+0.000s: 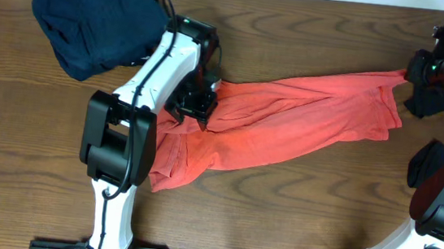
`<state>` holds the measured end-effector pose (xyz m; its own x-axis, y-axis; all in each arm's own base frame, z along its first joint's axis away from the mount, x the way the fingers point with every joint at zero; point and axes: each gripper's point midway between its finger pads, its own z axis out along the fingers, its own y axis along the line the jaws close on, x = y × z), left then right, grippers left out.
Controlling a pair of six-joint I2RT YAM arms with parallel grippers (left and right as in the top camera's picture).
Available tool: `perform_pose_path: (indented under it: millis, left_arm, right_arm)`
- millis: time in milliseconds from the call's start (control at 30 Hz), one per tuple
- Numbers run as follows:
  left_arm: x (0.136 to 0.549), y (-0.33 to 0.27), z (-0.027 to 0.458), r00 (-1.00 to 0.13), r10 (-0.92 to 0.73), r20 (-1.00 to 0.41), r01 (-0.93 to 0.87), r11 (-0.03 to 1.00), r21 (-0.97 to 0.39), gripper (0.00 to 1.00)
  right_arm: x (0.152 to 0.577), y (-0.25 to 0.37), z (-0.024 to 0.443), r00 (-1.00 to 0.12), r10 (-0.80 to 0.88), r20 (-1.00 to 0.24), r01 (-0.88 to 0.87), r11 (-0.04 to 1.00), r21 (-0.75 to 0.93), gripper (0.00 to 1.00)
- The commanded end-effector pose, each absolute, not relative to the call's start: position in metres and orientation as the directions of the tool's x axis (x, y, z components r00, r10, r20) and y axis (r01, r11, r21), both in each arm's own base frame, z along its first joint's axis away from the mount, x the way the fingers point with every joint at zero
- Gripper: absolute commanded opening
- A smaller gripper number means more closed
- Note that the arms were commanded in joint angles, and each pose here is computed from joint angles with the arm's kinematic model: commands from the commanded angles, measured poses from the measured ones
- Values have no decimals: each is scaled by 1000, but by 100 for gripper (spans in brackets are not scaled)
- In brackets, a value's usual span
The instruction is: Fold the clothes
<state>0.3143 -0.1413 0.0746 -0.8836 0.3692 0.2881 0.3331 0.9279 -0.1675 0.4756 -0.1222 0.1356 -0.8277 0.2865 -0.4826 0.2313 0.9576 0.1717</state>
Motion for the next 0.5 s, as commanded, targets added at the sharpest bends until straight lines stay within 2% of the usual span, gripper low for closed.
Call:
perform_pose_path:
  millis: [0,167,233,333,467]
  left_arm:
    - [316,-139,70,-876,387,287,348,921,-177,61]
    - [346,-130,74,-918,348,190,317,932,-177,61]
    - [353,-139,82,-911,389,139,348,904,-247,61]
    - [344,-161,88,-883,457,111,391,845,-365,61]
    - [321,-175,76,-849,500,171,411,828,-382,61]
  right_arm:
    - [478,-125,153,-809,270,-523,219,963,159,4]
    - [478,-125,153,-809,270,-523,219,963,158,5]
    - [478,-125,153,-808,270,-523,219,963,159,4]
    - [478,-125,153,-808,271,-523,219,962,160,5]
    - [478,-125,153,-809,271,-522,219,962,160,5]
